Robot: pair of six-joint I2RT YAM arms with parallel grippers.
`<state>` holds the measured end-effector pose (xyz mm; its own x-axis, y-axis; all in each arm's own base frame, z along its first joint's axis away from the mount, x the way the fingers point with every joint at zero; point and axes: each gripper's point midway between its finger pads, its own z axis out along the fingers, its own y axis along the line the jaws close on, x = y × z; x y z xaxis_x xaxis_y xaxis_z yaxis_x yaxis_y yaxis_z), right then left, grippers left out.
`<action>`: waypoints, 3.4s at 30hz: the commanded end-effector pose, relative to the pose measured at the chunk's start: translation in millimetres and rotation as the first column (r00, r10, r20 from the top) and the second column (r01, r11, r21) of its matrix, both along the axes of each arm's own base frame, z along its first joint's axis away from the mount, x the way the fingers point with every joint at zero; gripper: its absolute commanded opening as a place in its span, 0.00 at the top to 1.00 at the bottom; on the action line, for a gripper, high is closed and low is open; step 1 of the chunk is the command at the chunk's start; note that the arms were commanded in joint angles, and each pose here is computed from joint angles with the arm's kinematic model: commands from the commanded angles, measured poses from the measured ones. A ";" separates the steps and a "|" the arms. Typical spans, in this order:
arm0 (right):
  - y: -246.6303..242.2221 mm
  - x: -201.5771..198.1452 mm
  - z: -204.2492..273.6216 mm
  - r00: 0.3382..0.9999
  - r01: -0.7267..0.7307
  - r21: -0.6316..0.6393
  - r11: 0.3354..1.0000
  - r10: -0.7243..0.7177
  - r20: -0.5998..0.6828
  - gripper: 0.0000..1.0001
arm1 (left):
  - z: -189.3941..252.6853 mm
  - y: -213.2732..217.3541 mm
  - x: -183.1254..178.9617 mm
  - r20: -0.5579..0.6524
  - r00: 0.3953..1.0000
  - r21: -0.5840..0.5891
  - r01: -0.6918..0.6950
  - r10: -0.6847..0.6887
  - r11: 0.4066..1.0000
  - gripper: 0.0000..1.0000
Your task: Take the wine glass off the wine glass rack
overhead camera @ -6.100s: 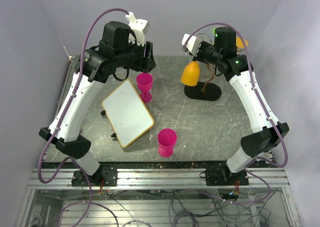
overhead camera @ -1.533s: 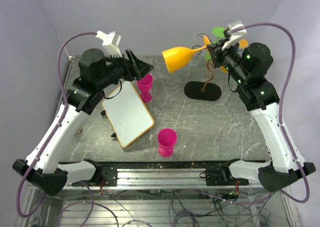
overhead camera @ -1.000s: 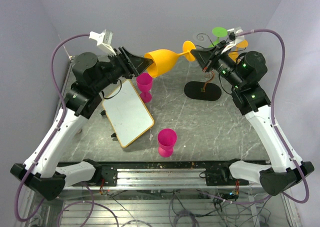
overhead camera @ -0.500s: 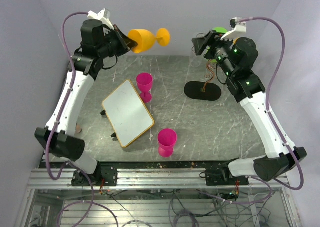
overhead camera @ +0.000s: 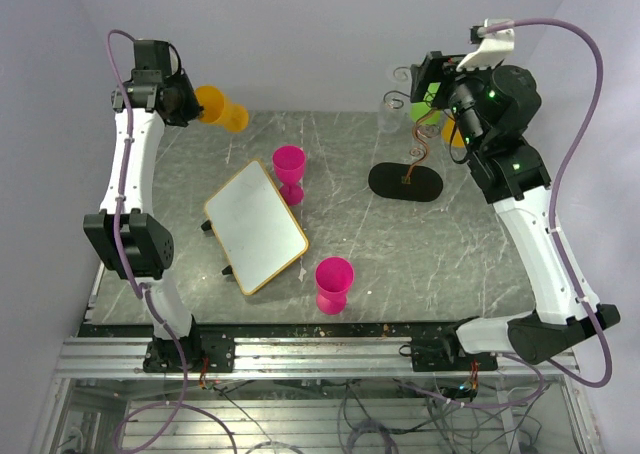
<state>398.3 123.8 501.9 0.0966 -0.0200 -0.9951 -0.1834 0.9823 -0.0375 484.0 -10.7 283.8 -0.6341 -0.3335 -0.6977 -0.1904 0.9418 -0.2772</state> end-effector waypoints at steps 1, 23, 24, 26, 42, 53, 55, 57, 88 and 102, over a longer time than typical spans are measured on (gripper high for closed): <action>5.0 22.3 -5.8 1.000 -0.007 -0.165 0.986 0.005 -0.008 0.18 | -22.1 41.2 -24.9 -0.155 0.988 0.121 0.019 0.000 0.992 0.93; 27.7 74.7 -64.9 0.989 -0.102 -0.434 0.895 0.043 -0.143 0.22 | -128.0 82.6 -44.3 -0.447 0.886 0.268 0.002 0.123 0.963 0.87; 26.9 78.0 -72.3 0.985 -0.105 -0.442 0.891 0.030 -0.171 0.22 | -132.5 81.9 -44.6 -0.456 0.882 0.263 0.006 0.119 0.965 0.85; 26.4 84.4 -77.6 0.980 -0.102 -0.451 0.887 0.011 -0.201 0.23 | -140.9 80.0 -45.8 -0.480 0.870 0.254 0.016 0.112 0.967 0.82; -32.1 125.1 -53.8 0.954 0.199 0.078 0.977 -0.175 -0.242 0.36 | -65.8 77.1 -46.0 -0.280 0.953 0.257 -0.045 0.119 0.965 0.36; -76.7 140.1 -63.0 0.941 0.118 0.466 0.877 0.050 -0.334 0.55 | 31.0 24.9 -66.3 0.029 0.999 0.094 0.032 -0.035 0.995 0.25; -106.6 138.8 -60.3 0.943 0.174 0.432 0.885 -0.023 -0.332 0.54 | 45.5 7.7 -70.9 0.082 0.993 0.066 0.079 -0.084 0.995 0.25; -129.2 135.5 -60.0 0.941 0.208 0.405 0.890 -0.070 -0.331 0.51 | 56.1 -14.5 -76.5 0.122 0.983 0.047 0.135 -0.140 0.990 0.25; -202.3 141.4 -142.3 0.889 0.168 0.509 0.844 0.093 -0.448 0.54 | 86.9 -167.7 -122.0 0.233 0.866 -0.021 0.460 -0.443 0.888 0.26; -203.6 142.2 -143.1 0.886 0.188 0.517 0.835 0.083 -0.456 0.88 | 90.5 -166.6 -126.5 0.234 0.865 -0.008 0.458 -0.444 0.889 0.26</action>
<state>539.6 -77.6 347.8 -0.3625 0.5407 -0.7591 0.0173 0.8182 0.5746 363.9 -177.8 344.6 -0.6205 -0.0770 -0.7804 0.3006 0.8958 -0.3274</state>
